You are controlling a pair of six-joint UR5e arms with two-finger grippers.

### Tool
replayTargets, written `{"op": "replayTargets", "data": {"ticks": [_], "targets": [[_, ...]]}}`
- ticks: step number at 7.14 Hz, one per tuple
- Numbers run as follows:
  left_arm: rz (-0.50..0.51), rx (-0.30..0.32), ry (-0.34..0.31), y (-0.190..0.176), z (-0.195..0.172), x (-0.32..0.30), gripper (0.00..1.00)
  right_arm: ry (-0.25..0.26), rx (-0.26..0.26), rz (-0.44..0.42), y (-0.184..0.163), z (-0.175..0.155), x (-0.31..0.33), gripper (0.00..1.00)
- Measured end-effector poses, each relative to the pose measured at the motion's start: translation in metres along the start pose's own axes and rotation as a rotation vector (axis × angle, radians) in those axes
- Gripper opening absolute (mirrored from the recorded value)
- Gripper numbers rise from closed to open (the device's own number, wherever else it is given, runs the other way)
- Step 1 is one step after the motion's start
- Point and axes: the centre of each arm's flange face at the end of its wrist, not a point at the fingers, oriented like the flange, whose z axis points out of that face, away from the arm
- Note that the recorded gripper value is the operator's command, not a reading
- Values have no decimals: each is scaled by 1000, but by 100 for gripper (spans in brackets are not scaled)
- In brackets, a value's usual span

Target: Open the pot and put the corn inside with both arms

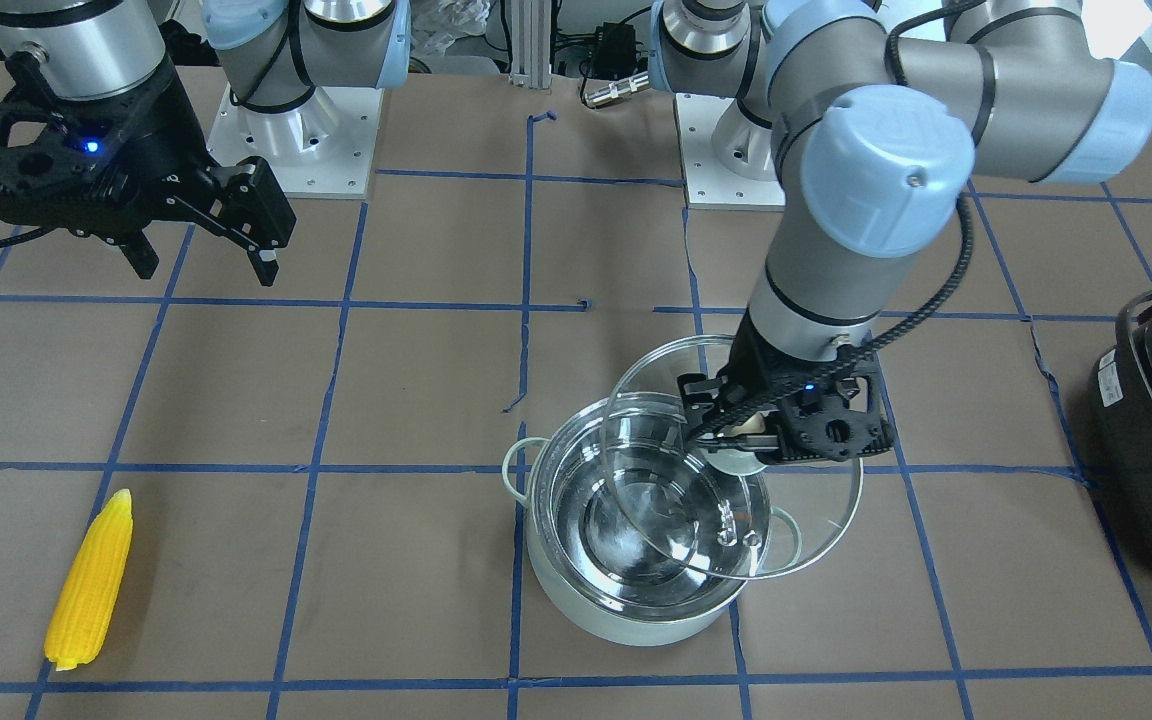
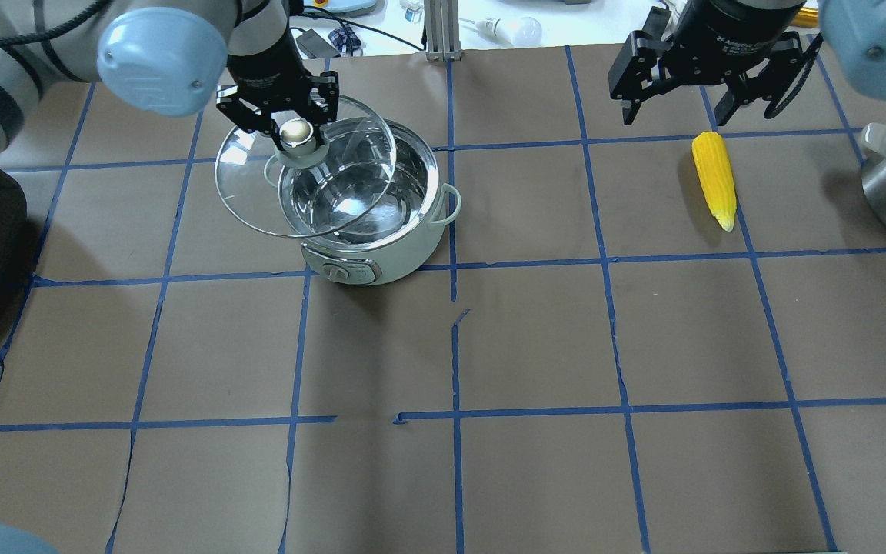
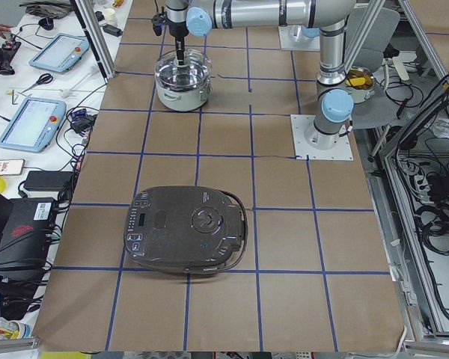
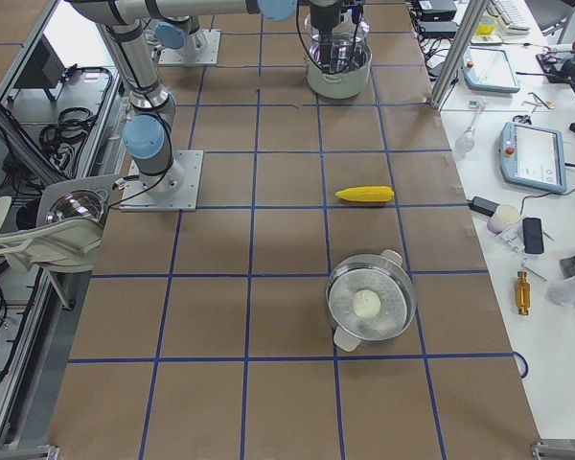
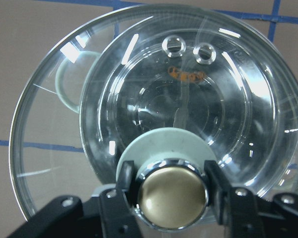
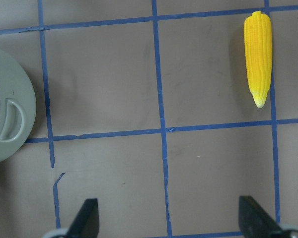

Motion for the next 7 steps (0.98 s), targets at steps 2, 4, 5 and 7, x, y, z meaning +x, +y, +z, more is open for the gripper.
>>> {"op": "replayTargets", "data": {"ticks": [2, 4, 5, 7], "targets": [[47, -26, -7, -7, -1, -57, 18, 0, -1, 1, 0, 0, 0, 100], [100, -64, 0, -16, 15, -145, 12, 2, -2, 1, 0, 0, 1, 100], [125, -81, 9, -18, 36, -192, 12, 3, -2, 0, 0, 0, 1, 100], [183, -43, 3, -25, 83, -240, 12, 4, -3, -1, 0, 0, 0, 100]]}}
